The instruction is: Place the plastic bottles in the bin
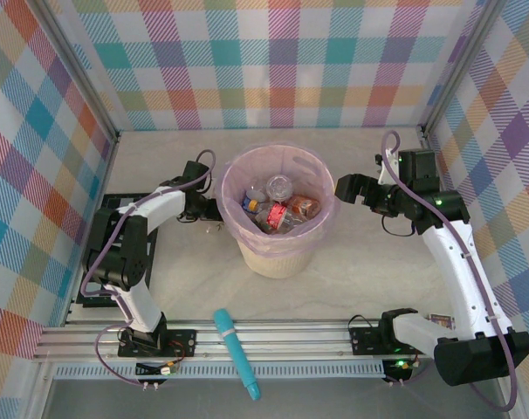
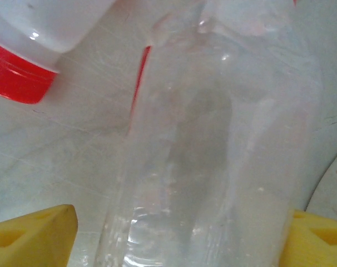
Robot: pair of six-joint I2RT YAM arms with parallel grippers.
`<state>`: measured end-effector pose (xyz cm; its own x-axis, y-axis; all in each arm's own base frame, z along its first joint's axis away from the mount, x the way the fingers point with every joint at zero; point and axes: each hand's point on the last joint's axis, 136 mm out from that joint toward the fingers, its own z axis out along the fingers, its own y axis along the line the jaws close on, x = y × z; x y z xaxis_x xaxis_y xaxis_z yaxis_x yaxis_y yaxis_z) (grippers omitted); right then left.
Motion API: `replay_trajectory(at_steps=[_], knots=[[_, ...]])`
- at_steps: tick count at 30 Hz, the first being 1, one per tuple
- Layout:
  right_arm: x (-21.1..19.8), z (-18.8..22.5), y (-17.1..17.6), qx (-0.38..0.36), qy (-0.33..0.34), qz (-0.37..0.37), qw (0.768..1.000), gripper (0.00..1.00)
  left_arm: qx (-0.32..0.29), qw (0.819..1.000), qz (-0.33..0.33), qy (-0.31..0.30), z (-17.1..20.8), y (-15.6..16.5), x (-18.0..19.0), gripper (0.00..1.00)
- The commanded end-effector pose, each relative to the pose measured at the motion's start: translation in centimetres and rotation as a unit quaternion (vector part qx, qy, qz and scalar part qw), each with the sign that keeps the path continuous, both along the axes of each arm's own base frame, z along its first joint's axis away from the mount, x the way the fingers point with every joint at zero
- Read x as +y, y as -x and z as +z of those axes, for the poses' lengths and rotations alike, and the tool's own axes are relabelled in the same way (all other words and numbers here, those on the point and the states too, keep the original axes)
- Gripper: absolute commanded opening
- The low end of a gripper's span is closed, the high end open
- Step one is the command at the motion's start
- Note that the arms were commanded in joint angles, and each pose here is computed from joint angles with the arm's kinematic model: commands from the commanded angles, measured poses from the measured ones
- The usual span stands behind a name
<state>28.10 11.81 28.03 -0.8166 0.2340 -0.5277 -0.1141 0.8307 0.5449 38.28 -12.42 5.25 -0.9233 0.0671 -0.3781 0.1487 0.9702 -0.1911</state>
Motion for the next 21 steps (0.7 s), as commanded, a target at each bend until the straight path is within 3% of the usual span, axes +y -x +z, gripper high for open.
replay_trajectory(at_steps=[1, 5, 10, 21], knots=[[0.0, 0.9, 0.0, -0.006, -0.001, 0.003, 1.0, 0.98, -0.008, 1.0, -0.006, 0.0, 0.4, 0.0, -0.2, 0.77], [0.1, 0.9, -0.1, -0.006, -0.003, 0.003, 1.0, 0.99, -0.01, 1.0, -0.007, 0.001, 1.4, -0.1, -0.2, 0.69], [0.0, 1.2, 0.2, -0.009, -0.001, 0.004, 1.0, 0.98, -0.025, 1.0, -0.007, 0.01, 3.8, 0.1, -0.4, 0.66], [0.2, 2.1, -0.3, -0.021, -0.008, 0.006, 1.0, 0.98, -0.108, 0.993, 0.051, 0.022, 14.0, 1.8, 1.4, 0.56]])
